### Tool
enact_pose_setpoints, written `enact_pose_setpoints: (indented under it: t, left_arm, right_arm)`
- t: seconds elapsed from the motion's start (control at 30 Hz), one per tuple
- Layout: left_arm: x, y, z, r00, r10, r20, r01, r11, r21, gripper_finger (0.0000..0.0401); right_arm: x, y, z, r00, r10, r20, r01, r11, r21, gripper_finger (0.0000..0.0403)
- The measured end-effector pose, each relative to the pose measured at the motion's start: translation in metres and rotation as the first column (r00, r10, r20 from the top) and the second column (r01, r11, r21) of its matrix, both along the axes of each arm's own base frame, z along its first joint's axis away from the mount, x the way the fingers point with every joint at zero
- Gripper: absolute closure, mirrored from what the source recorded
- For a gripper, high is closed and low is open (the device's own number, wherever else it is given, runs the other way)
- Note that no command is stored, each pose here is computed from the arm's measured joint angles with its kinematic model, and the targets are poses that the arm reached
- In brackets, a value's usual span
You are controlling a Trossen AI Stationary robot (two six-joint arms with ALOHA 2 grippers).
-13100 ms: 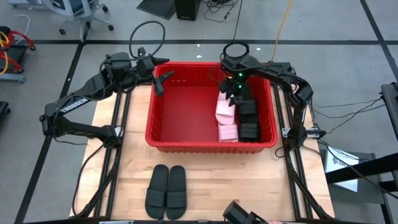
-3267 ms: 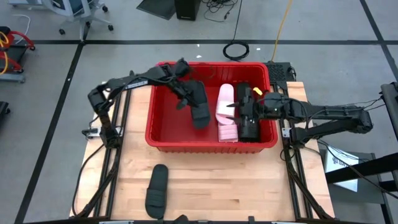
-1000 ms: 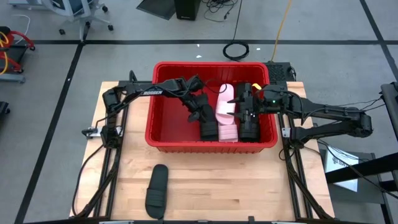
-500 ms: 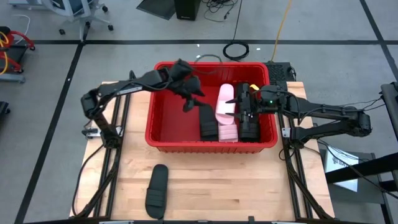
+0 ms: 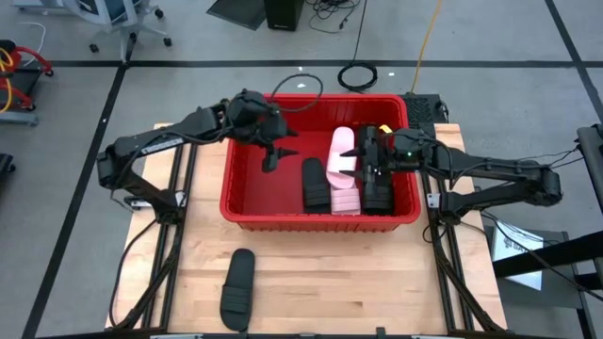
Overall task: Pick and place slides into bin
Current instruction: Put the black slide into the red bin
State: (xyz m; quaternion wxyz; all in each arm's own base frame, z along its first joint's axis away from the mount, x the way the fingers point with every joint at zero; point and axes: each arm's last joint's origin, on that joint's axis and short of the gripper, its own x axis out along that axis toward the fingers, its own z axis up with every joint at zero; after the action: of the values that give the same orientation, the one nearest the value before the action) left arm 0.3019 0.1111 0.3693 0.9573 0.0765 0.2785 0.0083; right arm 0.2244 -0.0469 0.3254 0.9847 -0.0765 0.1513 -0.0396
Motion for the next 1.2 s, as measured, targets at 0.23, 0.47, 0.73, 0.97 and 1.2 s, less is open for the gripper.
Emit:
enact_pose_setpoints:
  t: [0.23,0.47,0.73,0.97,1.2]
  left_arm:
    - [-0.015,-0.042,0.02,1.0,-0.021,0.006,0.021,0.999,0.035,0.0162]
    - [-0.026,-0.093,0.025,0.998,-0.044,-0.038,0.046,0.998,0.033,0.0162]
    - [-0.034,-0.148,0.02,0.99,-0.087,-0.11,0.088,0.996,0.003,0.0162]
    - [-0.044,-0.187,0.018,0.98,-0.146,-0.138,0.132,0.985,-0.108,0.0162]
    - [-0.055,-0.219,0.008,0.962,-0.156,-0.226,0.105,0.97,-0.221,0.0162]
  right_arm:
    - [0.006,0.015,0.0,0.998,0.054,0.023,-0.055,0.998,0.041,0.0202]
    - [0.014,0.046,0.004,0.979,0.186,0.088,-0.19,0.981,0.042,0.0202]
    - [0.016,0.084,0.001,0.942,0.327,0.076,-0.332,0.942,0.055,0.0202]
    - [0.016,0.11,-0.001,0.922,0.376,0.094,-0.383,0.92,0.08,0.0202]
    - [0.021,0.127,-0.007,0.931,0.354,0.087,-0.36,0.931,0.061,0.0202]
